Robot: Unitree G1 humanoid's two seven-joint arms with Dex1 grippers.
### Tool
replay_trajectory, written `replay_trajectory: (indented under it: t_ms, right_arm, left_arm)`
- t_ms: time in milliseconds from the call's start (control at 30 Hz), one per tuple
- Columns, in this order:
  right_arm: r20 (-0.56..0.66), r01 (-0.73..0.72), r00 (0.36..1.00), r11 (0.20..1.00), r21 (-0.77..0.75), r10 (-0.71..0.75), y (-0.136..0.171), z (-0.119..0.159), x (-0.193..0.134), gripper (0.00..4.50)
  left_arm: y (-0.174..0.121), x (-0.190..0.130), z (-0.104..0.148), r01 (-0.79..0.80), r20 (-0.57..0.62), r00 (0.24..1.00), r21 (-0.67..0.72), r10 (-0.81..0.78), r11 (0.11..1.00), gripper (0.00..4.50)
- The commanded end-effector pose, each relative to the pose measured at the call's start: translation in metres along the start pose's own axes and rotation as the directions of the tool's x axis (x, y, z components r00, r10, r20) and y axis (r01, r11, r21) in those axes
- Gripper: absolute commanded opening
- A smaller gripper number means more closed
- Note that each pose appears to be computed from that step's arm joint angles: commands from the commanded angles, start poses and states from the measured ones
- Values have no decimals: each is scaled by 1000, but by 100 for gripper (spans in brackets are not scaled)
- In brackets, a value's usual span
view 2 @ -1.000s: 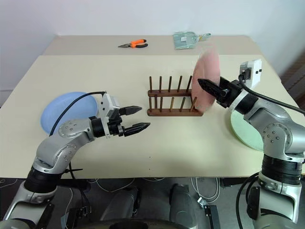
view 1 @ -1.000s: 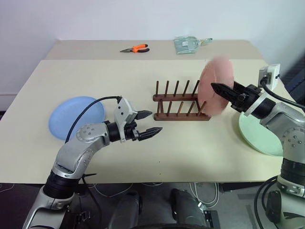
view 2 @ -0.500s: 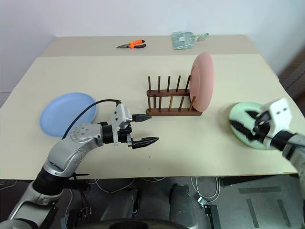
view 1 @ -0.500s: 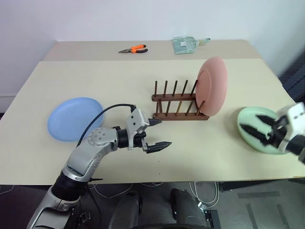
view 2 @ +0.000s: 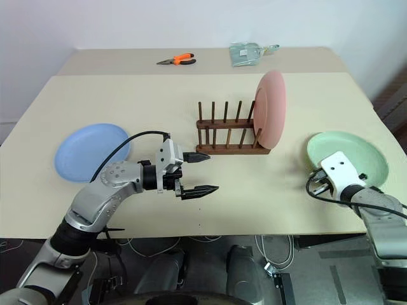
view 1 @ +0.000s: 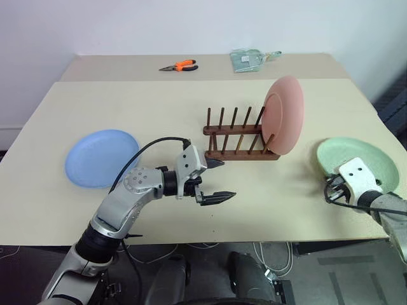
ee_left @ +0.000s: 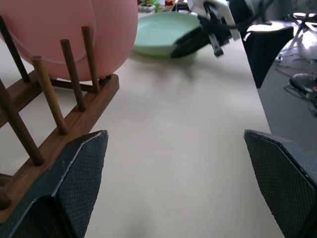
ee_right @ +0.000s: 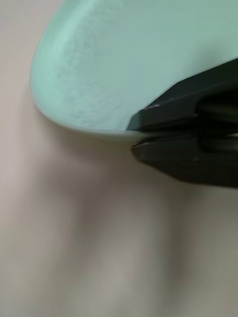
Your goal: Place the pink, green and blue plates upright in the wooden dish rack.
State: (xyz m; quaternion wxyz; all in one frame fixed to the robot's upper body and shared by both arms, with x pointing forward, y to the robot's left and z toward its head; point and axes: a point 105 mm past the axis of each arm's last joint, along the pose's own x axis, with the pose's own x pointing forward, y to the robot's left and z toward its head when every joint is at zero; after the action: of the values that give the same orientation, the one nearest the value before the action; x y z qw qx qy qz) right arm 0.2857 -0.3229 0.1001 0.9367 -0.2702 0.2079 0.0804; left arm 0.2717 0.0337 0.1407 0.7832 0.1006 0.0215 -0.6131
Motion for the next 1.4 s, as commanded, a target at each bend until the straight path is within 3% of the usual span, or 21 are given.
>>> replay_trajectory:
  t_ms: [33,133,233,333,400,467,567,667,767,1067,1167,1233,1300,1333,1367,1400]
  right_arm:
    - [100,90,990,993,70,-97,-22,24,-6,9]
    - [324,161,922,971,179,-213,-53,78,-23,9]
    - [559,117,787,953,279,-260,-72,143,-49,9]
    - [765,-112,613,937,332,-198,-68,206,-79,9]
    - [883,-350,468,907,233,-46,-43,247,-104,9]
    - [959,-607,273,786,113,73,-13,282,-127,9]
    - [983,-800,147,597,53,110,14,301,-137,9]
    - [975,-871,167,484,77,146,40,304,-128,9]
    - [947,-887,294,406,220,129,55,297,-97,9]
    - [833,-806,553,273,525,30,61,268,-40,9]
    - [803,-779,596,256,572,20,63,264,-27,9]
    - [794,-772,607,243,587,10,62,263,-24,75]
    - [782,-738,622,312,598,-28,54,265,-21,162]
    - [782,-708,621,395,586,-47,49,268,-23,203]
    - [794,-657,606,529,538,-54,43,273,-29,253]
    - [806,-599,590,646,474,-45,41,277,-34,253]
  left_arm:
    - [1,-2,5,-20,15,1000,43,20,999,450]
    - [8,-6,7,-69,32,997,32,68,997,450]
    - [16,-12,3,-121,29,992,23,121,992,450]
    - [23,-19,-5,-163,11,987,26,163,986,450]
    - [29,-25,-7,-195,8,981,33,195,980,450]
    - [37,-33,-7,-234,12,972,30,234,972,450]
    - [40,-38,-7,-257,14,966,36,257,966,450]
    - [37,-41,-4,-257,33,966,21,256,966,450]
    - [29,-40,-4,-243,43,969,12,242,970,450]
    - [27,-37,-6,-236,42,971,9,235,972,450]
    - [28,-37,-6,-236,42,971,8,236,972,450]
    - [28,-37,-6,-235,41,971,9,235,972,450]
    - [27,-39,-8,-228,35,973,-22,228,974,450]
    - [29,-40,-9,-235,33,971,-39,236,971,450]
    - [35,-45,-8,-272,41,961,-68,275,960,450]
    - [42,-50,-6,-312,54,947,-81,317,947,450]
